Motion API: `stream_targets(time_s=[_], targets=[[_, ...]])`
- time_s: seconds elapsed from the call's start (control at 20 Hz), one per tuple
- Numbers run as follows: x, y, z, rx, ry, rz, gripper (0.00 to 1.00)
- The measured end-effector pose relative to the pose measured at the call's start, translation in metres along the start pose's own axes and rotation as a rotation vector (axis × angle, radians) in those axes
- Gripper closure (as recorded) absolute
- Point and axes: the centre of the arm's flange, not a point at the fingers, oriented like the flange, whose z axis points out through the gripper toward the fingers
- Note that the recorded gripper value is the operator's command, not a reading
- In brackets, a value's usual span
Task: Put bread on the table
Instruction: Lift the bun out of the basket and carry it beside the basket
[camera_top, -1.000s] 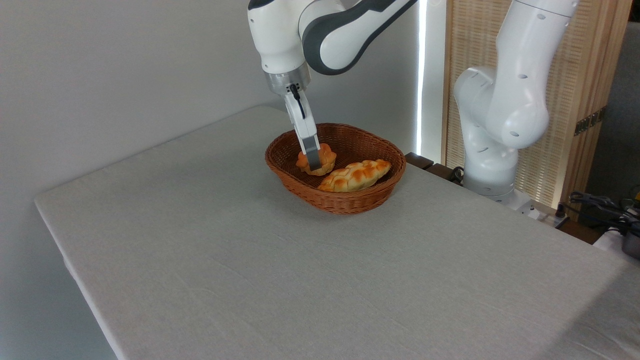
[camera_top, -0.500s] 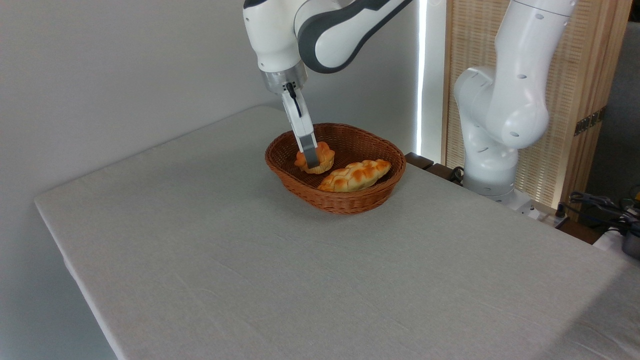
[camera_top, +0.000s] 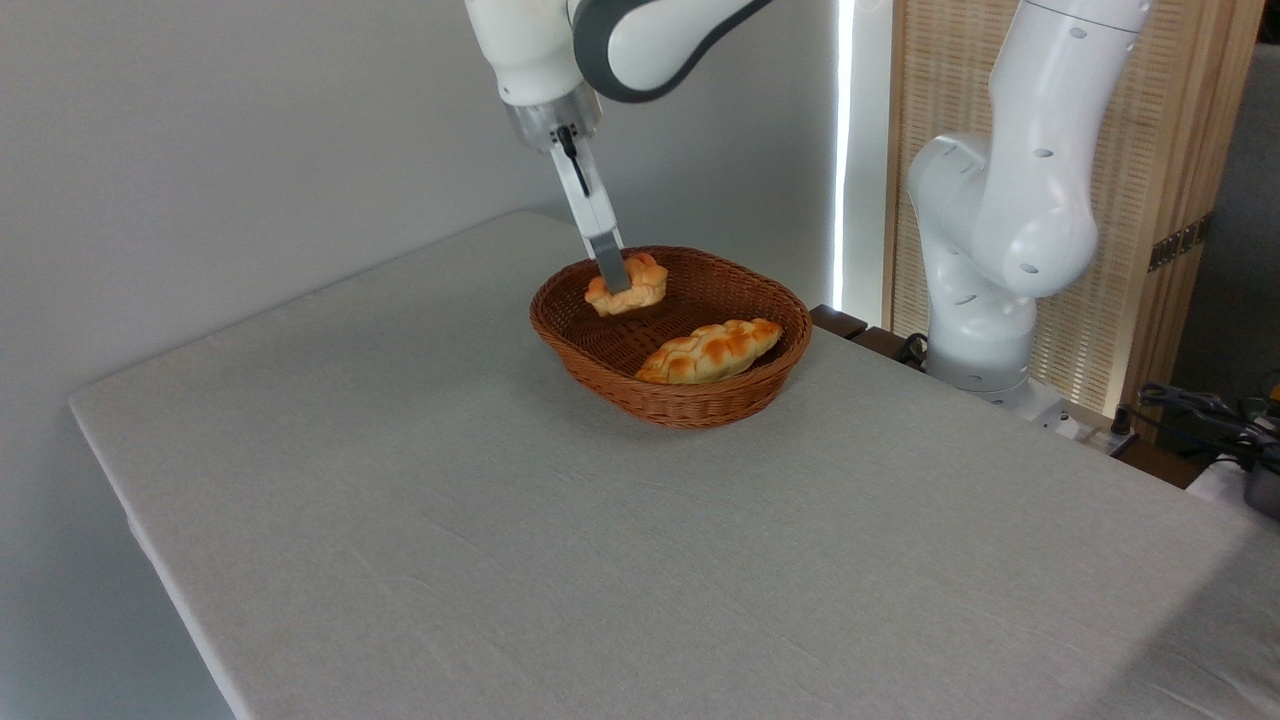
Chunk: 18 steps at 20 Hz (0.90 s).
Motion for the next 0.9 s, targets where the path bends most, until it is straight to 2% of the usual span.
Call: stream_targets(time_s=[0.25, 0.5, 0.75, 0.85, 0.9], targets=[[-0.002, -0.023, -0.040, 0.011, 0.060, -0.035, 0.93], [-0.003, -0.087, -0.072, 0.035, 0.140, -0.097, 0.93], [-0.020, -0.163, -0.072, 0.124, 0.246, -0.178, 0.93], [-0.020, -0.180, -0.064, 0.133, 0.281, -0.205, 0.73], [-0.019, -0.185, -0.060, 0.135, 0.288, -0.213, 0.48]])
